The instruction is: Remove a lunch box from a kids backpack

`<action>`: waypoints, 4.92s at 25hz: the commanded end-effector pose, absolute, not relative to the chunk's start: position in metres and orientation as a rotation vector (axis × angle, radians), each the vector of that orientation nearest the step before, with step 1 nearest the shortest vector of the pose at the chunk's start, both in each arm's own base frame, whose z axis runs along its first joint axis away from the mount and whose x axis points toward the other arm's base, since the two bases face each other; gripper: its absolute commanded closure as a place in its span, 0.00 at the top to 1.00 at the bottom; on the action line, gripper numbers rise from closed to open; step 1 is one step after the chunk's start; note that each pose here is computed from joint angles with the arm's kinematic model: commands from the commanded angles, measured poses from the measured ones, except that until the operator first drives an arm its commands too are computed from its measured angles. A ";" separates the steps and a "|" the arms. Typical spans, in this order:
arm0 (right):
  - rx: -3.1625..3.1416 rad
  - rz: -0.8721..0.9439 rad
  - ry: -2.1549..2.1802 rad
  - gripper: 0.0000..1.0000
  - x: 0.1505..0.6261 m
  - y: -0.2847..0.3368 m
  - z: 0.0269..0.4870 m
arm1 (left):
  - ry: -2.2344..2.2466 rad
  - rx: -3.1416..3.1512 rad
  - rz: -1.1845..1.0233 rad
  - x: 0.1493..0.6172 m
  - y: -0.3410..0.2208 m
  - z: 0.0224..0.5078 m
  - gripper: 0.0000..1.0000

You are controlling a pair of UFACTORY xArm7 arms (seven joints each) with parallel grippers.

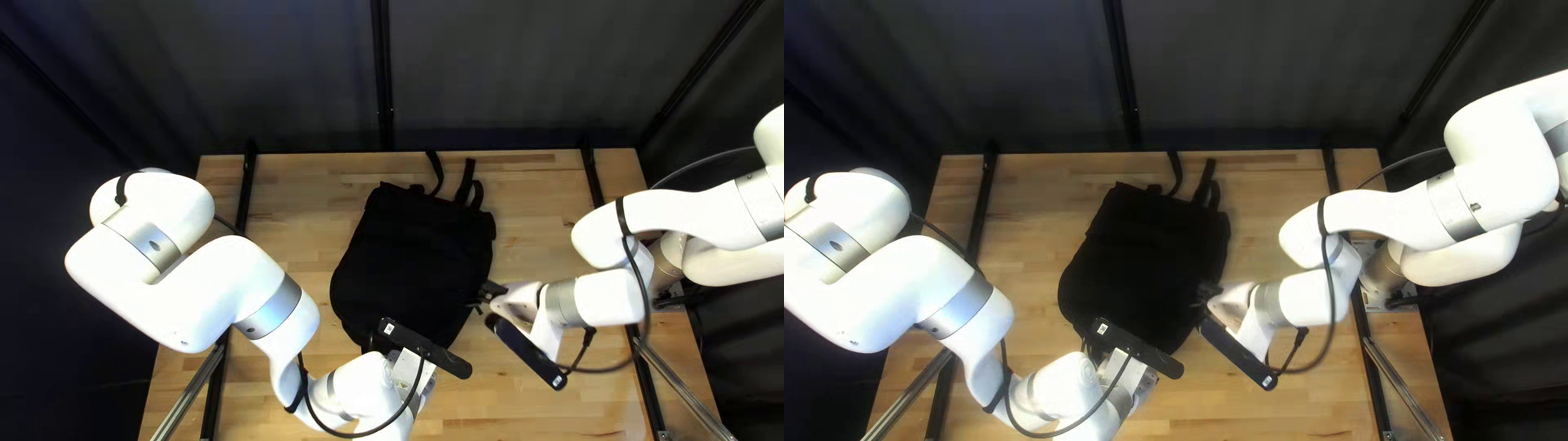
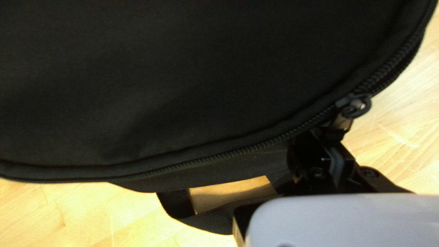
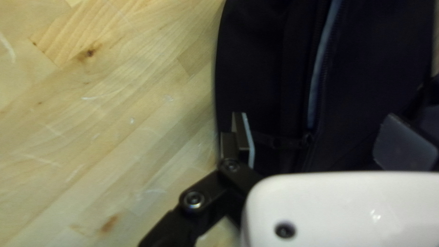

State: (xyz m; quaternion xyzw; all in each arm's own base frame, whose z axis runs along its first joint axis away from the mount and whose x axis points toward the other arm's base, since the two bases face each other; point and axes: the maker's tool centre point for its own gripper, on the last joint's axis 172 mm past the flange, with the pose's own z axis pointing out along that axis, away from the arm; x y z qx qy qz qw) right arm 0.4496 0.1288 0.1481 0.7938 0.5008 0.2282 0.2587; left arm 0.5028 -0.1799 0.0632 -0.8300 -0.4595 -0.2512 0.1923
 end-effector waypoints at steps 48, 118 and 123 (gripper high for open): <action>2.200 0.616 1.352 0.00 0.473 0.114 0.124 | -1.285 -2.318 -0.655 0.459 -0.154 0.067 0.00; 2.233 0.551 1.475 0.00 0.450 0.097 0.130 | -1.393 -2.297 -0.305 0.366 -0.023 0.075 0.00; 2.243 0.523 1.474 0.00 0.442 0.090 0.137 | -1.392 -2.310 -0.303 0.370 -0.026 0.078 0.00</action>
